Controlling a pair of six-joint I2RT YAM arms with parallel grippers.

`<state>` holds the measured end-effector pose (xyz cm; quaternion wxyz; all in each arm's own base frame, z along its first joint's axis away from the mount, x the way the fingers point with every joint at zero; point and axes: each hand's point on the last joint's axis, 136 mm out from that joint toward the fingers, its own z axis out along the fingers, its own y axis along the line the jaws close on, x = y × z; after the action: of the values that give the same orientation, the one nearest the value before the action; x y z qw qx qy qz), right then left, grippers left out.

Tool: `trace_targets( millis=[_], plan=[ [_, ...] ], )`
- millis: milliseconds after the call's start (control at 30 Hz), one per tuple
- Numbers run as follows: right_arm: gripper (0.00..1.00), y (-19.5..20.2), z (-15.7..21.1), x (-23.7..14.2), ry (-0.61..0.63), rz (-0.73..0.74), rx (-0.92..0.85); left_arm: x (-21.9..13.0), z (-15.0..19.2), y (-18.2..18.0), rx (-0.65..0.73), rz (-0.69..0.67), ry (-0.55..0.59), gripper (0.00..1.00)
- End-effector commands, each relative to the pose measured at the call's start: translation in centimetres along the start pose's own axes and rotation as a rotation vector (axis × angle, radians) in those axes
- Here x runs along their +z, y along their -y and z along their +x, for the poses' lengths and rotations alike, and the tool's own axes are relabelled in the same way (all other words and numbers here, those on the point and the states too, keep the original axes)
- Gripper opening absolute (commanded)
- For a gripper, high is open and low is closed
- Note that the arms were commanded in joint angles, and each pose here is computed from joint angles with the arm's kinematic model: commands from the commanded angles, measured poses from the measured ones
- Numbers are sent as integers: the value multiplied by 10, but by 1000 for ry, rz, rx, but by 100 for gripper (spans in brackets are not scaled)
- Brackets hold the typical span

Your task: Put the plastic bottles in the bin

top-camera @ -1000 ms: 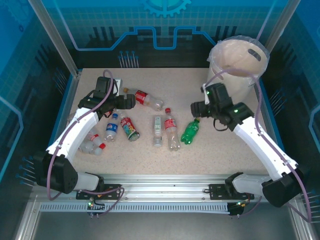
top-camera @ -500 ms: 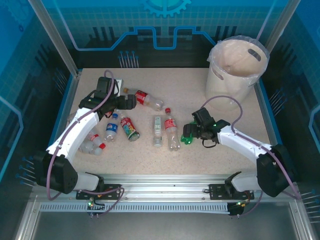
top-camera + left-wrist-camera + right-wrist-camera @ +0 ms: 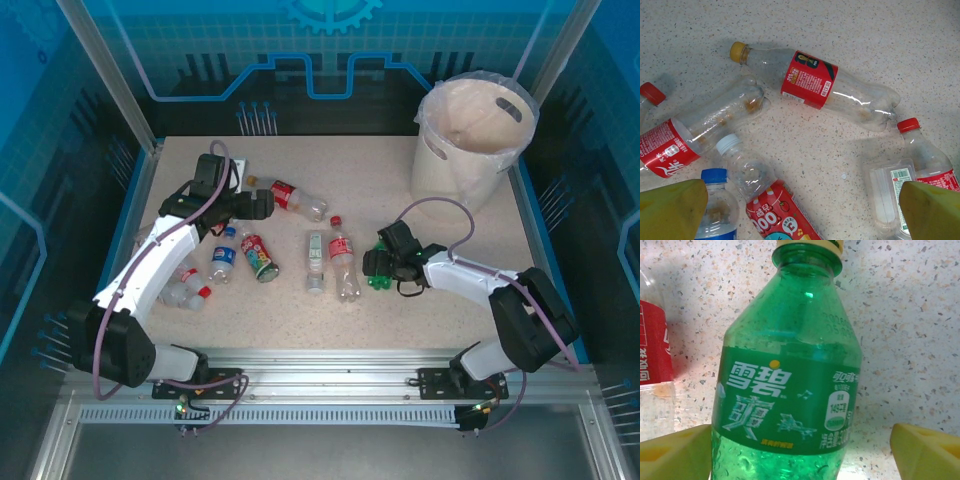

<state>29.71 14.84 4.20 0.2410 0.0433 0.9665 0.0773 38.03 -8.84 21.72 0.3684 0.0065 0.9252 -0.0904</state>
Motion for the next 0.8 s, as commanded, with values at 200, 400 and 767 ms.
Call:
trace_targets(
  millis=[200, 400, 767],
  plan=[
    [73, 6, 3, 5, 10, 26, -11, 3, 5, 1, 14, -1, -24, 99],
    [59, 4, -5, -4, 25, 26, -40, 3, 4, 3, 9, 7, -23, 99],
    [57, -26, -60, -79, 165, -36, -169, 1, 4, 2, 14, 4, -20, 99]
  ],
)
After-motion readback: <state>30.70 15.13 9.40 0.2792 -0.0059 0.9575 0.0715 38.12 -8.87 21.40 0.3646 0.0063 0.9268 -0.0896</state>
